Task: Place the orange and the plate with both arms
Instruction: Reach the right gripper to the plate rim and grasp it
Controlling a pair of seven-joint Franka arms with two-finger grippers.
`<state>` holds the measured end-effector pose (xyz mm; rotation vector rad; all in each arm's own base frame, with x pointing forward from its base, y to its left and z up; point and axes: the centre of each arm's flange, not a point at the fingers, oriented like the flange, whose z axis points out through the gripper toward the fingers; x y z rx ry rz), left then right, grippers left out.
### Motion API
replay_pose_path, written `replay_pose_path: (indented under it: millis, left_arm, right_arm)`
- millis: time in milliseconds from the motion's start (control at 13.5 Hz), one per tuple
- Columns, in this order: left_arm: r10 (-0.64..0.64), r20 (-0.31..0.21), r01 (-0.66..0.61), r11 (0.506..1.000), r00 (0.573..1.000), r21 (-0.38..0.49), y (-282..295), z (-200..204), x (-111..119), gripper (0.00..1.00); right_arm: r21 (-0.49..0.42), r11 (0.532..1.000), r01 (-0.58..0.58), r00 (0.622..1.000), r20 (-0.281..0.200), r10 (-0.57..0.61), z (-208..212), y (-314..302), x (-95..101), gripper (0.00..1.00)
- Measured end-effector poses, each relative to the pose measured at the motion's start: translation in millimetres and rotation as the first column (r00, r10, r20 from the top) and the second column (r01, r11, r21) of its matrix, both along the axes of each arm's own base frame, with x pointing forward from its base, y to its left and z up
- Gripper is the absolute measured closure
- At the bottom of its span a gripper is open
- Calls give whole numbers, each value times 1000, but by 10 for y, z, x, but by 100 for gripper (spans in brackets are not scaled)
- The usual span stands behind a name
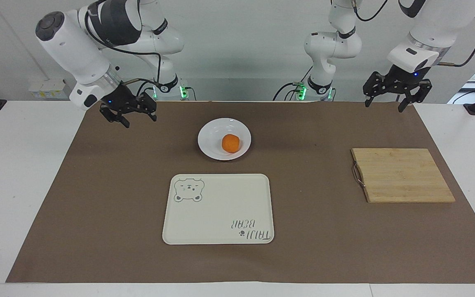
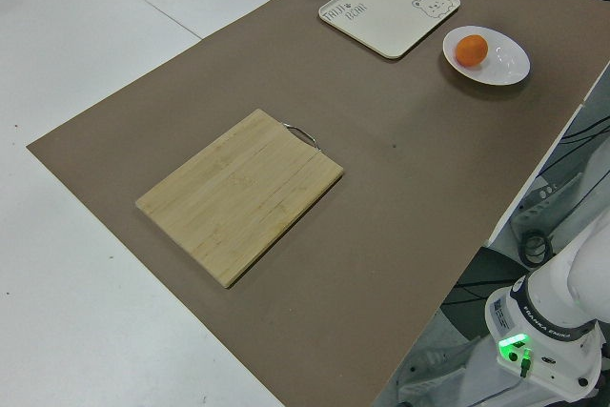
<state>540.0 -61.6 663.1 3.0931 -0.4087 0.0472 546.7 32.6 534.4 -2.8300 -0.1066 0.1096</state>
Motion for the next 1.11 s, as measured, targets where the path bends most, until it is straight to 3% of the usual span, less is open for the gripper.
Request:
replay_pose_path:
  millis: [295,517,665,1108]
  left_arm:
    - [3,-4,-3,1000,1000,1,36,3,2,0]
    - [2,-8,-2,1000,1000,1,35,2,-2,0]
    - [3,-15,-3,1000,1000,2,41,8,-15,0]
    - [4,-25,-4,1000,1000,3,49,6,-28,0]
  right_arm:
    - [142,987,-72,997,-13,74,-651,106,-32,0]
    - [243,969,-55,997,-48,68,-1093,217,-140,0]
    - [309,950,-51,997,-40,67,-1374,290,-242,0]
    - [391,920,-13,996,-80,48,-1957,423,-564,0]
